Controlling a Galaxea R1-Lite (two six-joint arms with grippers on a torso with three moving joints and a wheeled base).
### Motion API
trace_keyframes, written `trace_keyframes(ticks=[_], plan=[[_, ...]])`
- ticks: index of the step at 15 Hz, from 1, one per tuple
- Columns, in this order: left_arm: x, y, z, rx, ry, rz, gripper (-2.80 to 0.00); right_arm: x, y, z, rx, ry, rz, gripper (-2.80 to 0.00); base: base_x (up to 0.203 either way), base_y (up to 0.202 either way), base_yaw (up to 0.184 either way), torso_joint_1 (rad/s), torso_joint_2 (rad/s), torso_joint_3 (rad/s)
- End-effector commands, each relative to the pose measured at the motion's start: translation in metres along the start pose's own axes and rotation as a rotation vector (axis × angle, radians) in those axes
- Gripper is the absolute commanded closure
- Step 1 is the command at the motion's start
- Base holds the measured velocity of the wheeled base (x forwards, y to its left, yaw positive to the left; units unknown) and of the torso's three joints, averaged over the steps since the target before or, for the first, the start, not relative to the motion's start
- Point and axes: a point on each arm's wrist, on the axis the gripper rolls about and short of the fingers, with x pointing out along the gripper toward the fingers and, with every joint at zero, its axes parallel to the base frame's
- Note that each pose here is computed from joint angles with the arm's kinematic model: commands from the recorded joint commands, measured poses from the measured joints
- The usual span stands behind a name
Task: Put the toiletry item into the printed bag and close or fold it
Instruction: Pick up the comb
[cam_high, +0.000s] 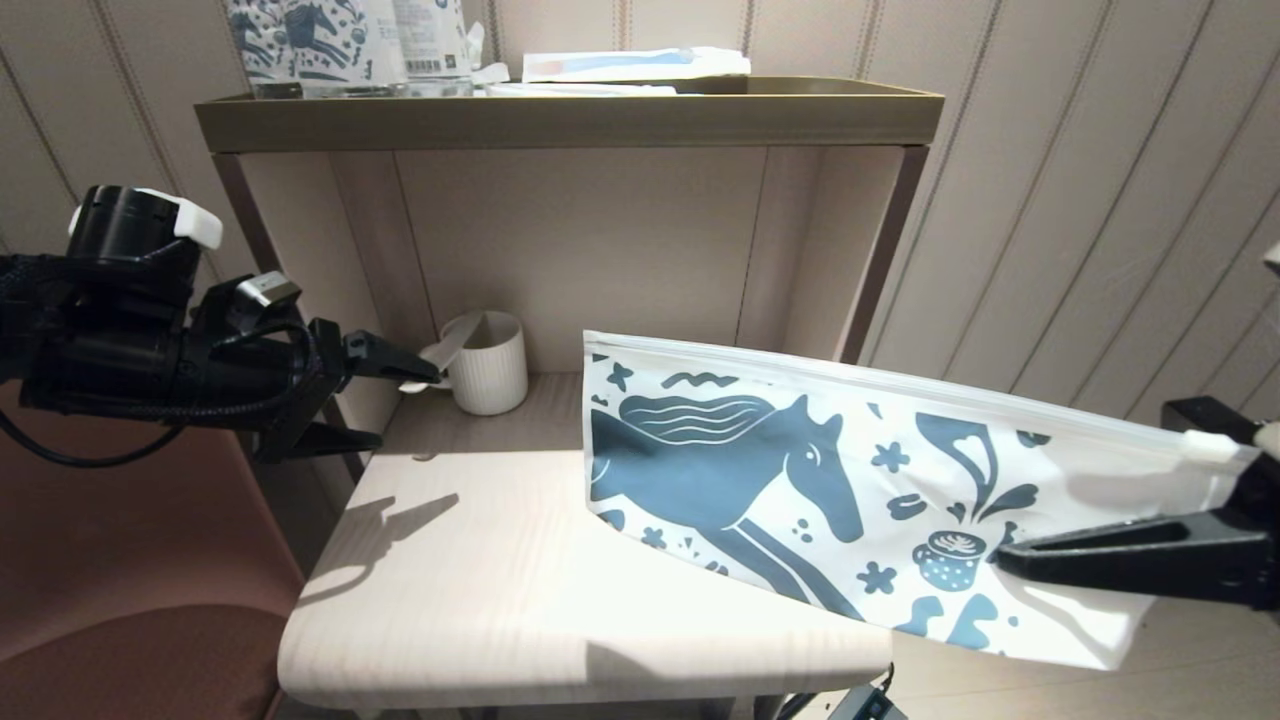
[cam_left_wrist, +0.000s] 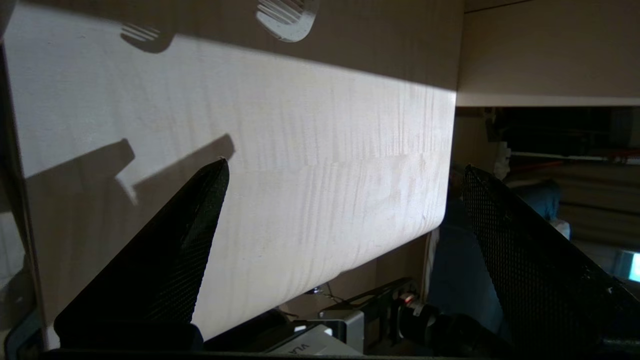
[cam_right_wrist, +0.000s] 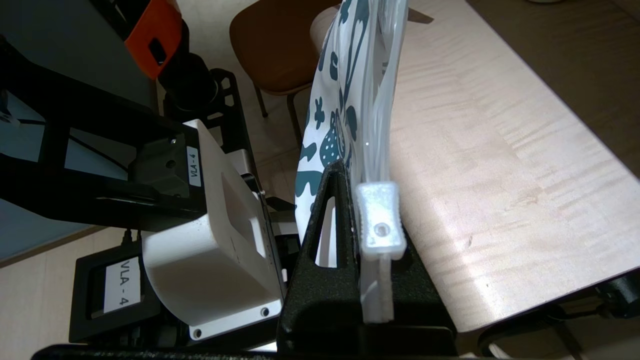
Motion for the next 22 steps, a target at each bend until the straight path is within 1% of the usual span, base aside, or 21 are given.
trace_keyframes(ticks=[1, 4, 6, 8, 9, 11, 13, 15, 17, 18, 20, 21, 22], plan=[[0.005, 0.004, 0.0, -0.05, 0.015, 0.004, -2.8, -0.002, 0.002, -0.001, -0.004, -0.003, 0.003, 0.0, 0.0, 0.0, 0.0, 0.0, 0.0, 0.0], [0.001, 0.003, -0.009, -0.069, 0.05, -0.029, -2.8, -0.001, 0.002, -0.002, -0.001, -0.001, 0.005, 0.0, 0.0, 0.0, 0.0, 0.0, 0.0, 0.0], [-0.01, -0.001, -0.018, -0.051, 0.055, -0.057, -2.8, -0.004, 0.006, -0.003, -0.009, -0.007, 0.003, 0.0, 0.0, 0.0, 0.0, 0.0, 0.0, 0.0], [-0.023, -0.007, -0.03, -0.027, 0.072, -0.112, -2.8, -0.006, 0.008, -0.003, -0.01, -0.01, 0.002, 0.0, 0.0, 0.0, 0.0, 0.0, 0.0, 0.0], [-0.033, -0.013, -0.038, 0.005, 0.082, -0.155, -2.8, -0.006, 0.009, -0.004, -0.009, -0.01, 0.002, 0.0, 0.0, 0.0, 0.0, 0.0, 0.0, 0.0], [-0.052, -0.023, -0.058, 0.096, 0.084, -0.213, -2.8, -0.007, 0.01, -0.006, -0.006, -0.01, 0.006, 0.0, 0.0, 0.0, 0.0, 0.0, 0.0, 0.0], [-0.073, -0.033, -0.086, 0.219, 0.081, -0.271, -2.8, -0.008, 0.012, -0.007, -0.004, -0.013, 0.006, 0.0, 0.0, 0.0, 0.0, 0.0, 0.0, 0.0], [-0.085, -0.035, -0.11, 0.303, 0.086, -0.295, -2.8, -0.009, 0.014, -0.007, -0.007, -0.016, 0.005, 0.0, 0.0, 0.0, 0.0, 0.0, 0.0, 0.0], [-0.083, -0.028, -0.119, 0.399, 0.058, -0.223, -2.8, -0.011, 0.016, -0.009, -0.006, -0.016, 0.005, 0.0, 0.0, 0.0, 0.0, 0.0, 0.0, 0.0], [-0.078, -0.022, -0.123, 0.467, 0.045, -0.158, -2.8, -0.011, 0.017, -0.009, -0.007, -0.016, 0.005, 0.0, 0.0, 0.0, 0.0, 0.0, 0.0, 0.0], [-0.07, -0.013, -0.128, 0.599, 0.002, 0.012, -2.8, -0.012, 0.018, -0.011, -0.004, -0.014, 0.006, 0.0, 0.0, 0.0, 0.0, 0.0, 0.0, 0.0], [-0.066, -0.01, -0.126, 0.666, -0.031, 0.107, -2.8, -0.011, 0.017, -0.012, -0.001, -0.012, 0.006, 0.0, 0.0, 0.0, 0.0, 0.0, 0.0, 0.0], [-0.064, -0.011, -0.122, 0.725, -0.083, 0.169, -2.8, -0.011, 0.017, -0.012, 0.001, -0.011, 0.007, 0.0, 0.0, 0.0, 0.0, 0.0, 0.0, 0.0]])
